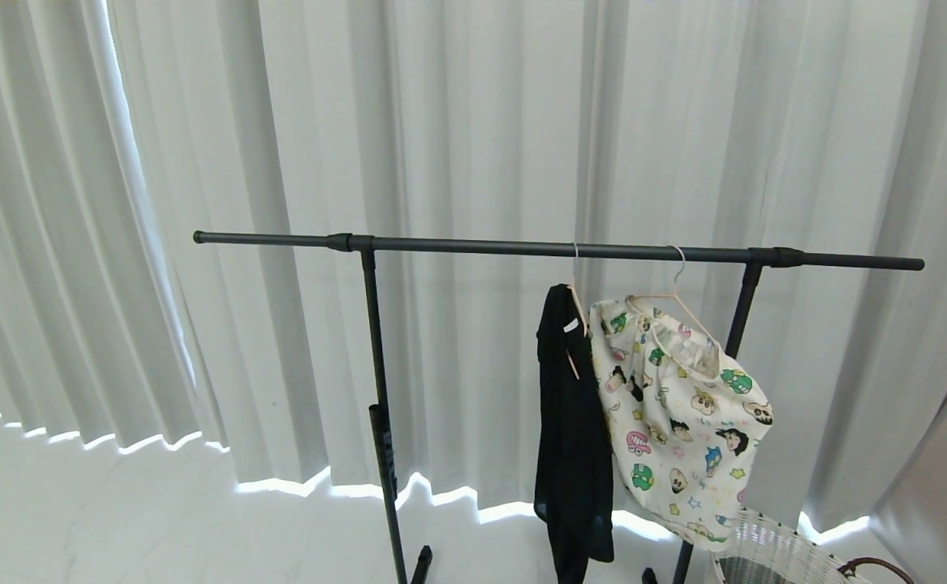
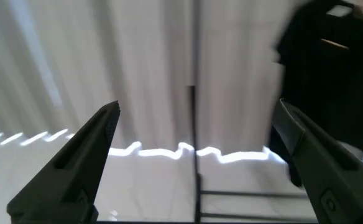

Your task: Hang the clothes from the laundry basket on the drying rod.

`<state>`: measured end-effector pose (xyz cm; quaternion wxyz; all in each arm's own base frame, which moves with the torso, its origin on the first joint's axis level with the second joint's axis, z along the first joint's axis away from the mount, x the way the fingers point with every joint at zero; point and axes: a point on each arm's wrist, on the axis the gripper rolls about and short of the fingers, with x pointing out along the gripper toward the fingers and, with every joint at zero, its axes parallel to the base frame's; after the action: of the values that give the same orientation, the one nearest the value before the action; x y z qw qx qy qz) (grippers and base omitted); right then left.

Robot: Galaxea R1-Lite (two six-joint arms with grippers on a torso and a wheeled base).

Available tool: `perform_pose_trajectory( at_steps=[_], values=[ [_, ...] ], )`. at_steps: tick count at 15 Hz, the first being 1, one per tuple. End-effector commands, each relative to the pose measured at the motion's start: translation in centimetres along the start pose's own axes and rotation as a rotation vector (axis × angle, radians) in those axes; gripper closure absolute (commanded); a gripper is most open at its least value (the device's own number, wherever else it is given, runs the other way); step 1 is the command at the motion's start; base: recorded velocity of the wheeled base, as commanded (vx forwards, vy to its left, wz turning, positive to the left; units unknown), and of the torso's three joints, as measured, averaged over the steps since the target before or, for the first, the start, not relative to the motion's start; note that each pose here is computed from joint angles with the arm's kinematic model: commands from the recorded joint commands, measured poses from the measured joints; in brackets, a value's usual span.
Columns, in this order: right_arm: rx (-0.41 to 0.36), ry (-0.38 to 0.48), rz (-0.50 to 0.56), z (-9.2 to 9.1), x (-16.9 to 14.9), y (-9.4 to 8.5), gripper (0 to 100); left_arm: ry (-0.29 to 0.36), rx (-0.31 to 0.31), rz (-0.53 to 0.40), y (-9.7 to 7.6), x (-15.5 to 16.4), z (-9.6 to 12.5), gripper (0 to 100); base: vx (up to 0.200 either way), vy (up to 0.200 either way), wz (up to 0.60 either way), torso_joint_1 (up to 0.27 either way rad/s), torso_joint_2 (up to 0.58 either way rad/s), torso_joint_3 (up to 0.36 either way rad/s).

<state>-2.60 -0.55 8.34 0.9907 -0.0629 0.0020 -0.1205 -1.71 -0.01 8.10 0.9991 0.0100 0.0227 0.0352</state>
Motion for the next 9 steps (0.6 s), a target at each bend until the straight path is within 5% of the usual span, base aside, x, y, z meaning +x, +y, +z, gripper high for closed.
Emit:
perform_pose_trajectory(
  at_steps=[1, 5, 9],
  values=[
    [0.008, 0.001, -0.001, -0.03, 0.0, 0.0, 0, 0.01, -0.019, -0.005, -0.01, -0.01, -0.26, 0, 0.0, 0.0, 0.0, 0.0, 0.0, 0.0],
    [0.039, -0.001, 0.017, -0.07, 0.0, 0.05, 0, 0.035, -0.055, -0.005, -0.02, -0.03, -0.48, 0, 0.0, 0.0, 0.0, 0.0, 0.0, 0.0],
    [0.094, -0.009, 0.229, -0.29, 0.02, 0.58, 0, 0.034, -0.058, -0.006, -0.01, -0.04, -0.48, 0, 0.0, 0.0, 0.0, 0.0, 0.0, 0.0]
  ],
)
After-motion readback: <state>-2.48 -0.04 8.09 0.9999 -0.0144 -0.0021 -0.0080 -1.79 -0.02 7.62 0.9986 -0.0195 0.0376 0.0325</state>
